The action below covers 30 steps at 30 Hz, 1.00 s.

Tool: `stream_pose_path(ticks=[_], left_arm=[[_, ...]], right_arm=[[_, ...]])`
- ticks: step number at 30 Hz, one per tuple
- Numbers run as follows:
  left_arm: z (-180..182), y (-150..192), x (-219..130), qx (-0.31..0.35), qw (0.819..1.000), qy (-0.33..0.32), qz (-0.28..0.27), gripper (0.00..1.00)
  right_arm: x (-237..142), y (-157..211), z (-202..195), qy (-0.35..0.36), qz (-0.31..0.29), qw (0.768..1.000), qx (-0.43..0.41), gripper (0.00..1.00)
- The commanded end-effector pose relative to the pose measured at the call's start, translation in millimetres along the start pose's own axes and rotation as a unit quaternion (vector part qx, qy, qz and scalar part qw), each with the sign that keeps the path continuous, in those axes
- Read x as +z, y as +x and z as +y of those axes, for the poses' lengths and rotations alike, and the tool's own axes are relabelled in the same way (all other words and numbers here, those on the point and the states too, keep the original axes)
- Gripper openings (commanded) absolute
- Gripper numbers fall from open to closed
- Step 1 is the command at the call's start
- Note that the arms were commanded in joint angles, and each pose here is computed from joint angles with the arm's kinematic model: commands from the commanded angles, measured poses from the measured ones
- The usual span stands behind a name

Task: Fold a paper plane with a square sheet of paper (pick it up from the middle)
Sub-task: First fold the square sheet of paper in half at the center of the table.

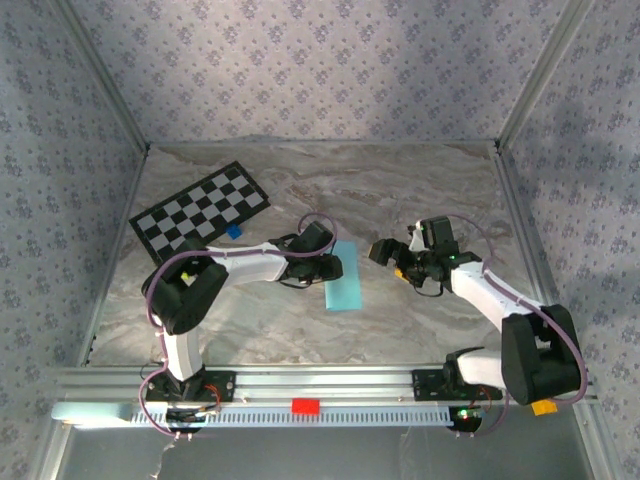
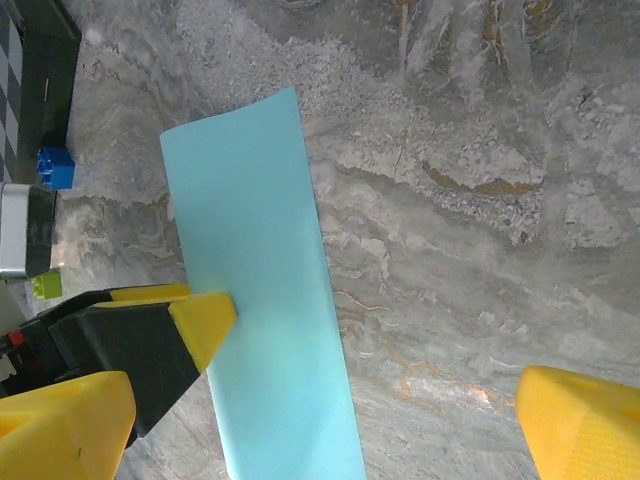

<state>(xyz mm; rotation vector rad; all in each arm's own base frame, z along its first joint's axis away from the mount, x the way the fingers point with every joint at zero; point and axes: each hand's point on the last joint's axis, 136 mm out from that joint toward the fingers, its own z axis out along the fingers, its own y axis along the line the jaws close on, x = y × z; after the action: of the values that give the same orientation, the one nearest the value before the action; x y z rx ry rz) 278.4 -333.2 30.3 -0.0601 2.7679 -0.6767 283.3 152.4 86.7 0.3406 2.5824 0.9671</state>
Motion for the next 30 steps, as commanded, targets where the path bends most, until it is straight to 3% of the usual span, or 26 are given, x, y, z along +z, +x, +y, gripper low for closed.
stream_pose_path(ticks=[1, 9, 17, 30], left_arm=[[16.9, -1.0, -8.5, -0.003, 0.999, -0.035, -0.006, 0.46], [17.5, -2.8, -13.1, 0.0, 0.999, -0.031, -0.01, 0.49], [20.3, -4.0, -15.9, 0.006, 0.999, -0.036, -0.015, 0.46], [20.2, -0.1, -6.2, 0.034, 0.998, -0.044, 0.015, 0.5]], right_arm=[[0.6, -0.7, 2.2, 0.0, -0.001, 1.0, -0.007, 1.0], [0.6, -0.4, 1.7, 0.0, -0.001, 1.0, -0.007, 1.0], [0.4, -0.1, 1.7, 0.0, -0.001, 1.0, -0.006, 1.0], [-0.5, -0.4, 2.0, 0.003, 0.0, 1.0, -0.007, 1.0]])
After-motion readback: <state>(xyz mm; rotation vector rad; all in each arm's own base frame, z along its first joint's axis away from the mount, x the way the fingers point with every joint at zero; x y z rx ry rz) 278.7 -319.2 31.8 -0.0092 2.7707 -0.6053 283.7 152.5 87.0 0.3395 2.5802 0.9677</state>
